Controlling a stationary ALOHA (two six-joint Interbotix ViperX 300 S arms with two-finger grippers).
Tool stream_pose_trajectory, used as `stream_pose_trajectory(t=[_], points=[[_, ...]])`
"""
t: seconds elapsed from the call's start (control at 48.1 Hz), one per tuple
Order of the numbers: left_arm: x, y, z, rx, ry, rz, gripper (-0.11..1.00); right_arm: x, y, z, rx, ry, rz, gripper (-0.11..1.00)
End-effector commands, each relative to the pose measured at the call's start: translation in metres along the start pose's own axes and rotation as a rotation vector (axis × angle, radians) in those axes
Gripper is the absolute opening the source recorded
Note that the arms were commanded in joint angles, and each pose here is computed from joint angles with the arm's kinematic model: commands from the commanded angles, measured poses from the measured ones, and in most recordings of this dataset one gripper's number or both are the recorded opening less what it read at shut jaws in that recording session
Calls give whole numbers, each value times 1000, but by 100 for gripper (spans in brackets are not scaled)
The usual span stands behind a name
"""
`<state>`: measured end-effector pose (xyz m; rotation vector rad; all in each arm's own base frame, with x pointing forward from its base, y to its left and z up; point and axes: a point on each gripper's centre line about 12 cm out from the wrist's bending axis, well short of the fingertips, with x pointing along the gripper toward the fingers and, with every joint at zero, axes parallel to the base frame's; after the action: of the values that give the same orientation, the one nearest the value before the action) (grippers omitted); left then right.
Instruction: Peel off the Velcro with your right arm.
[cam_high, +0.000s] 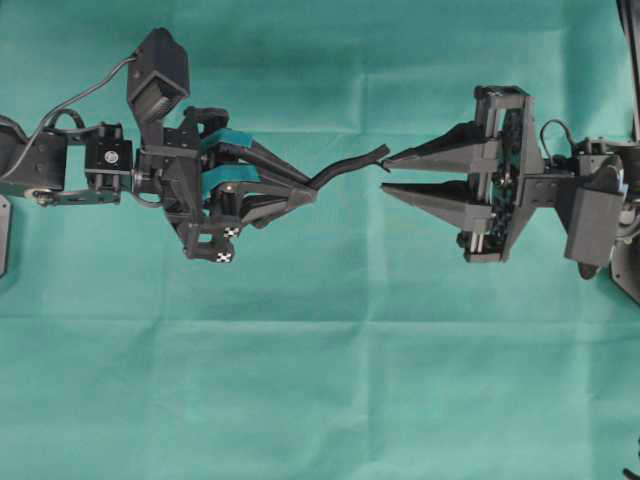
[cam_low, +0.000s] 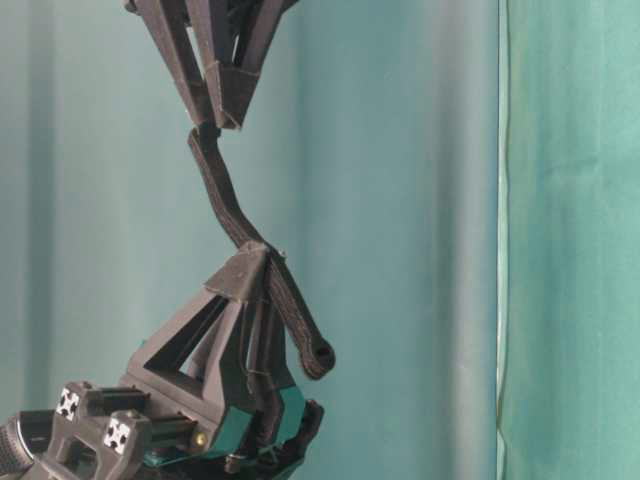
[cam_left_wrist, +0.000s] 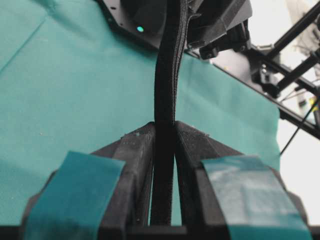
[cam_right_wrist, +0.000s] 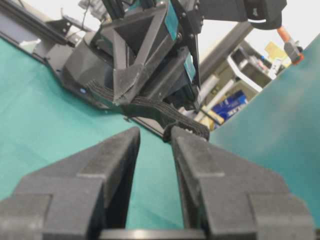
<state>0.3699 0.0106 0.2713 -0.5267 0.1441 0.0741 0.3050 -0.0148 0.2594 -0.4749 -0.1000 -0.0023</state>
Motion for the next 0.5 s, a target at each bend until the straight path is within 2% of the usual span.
stream_pose_trajectory(t=[0.0,0.478], points=[[-4,-7,10,0,-35,-21,10,4,-7,8,4,-27,-25,0],[-4,-6,10,3,-34,-21,10,4,-14,11,17,-57,-65,0]])
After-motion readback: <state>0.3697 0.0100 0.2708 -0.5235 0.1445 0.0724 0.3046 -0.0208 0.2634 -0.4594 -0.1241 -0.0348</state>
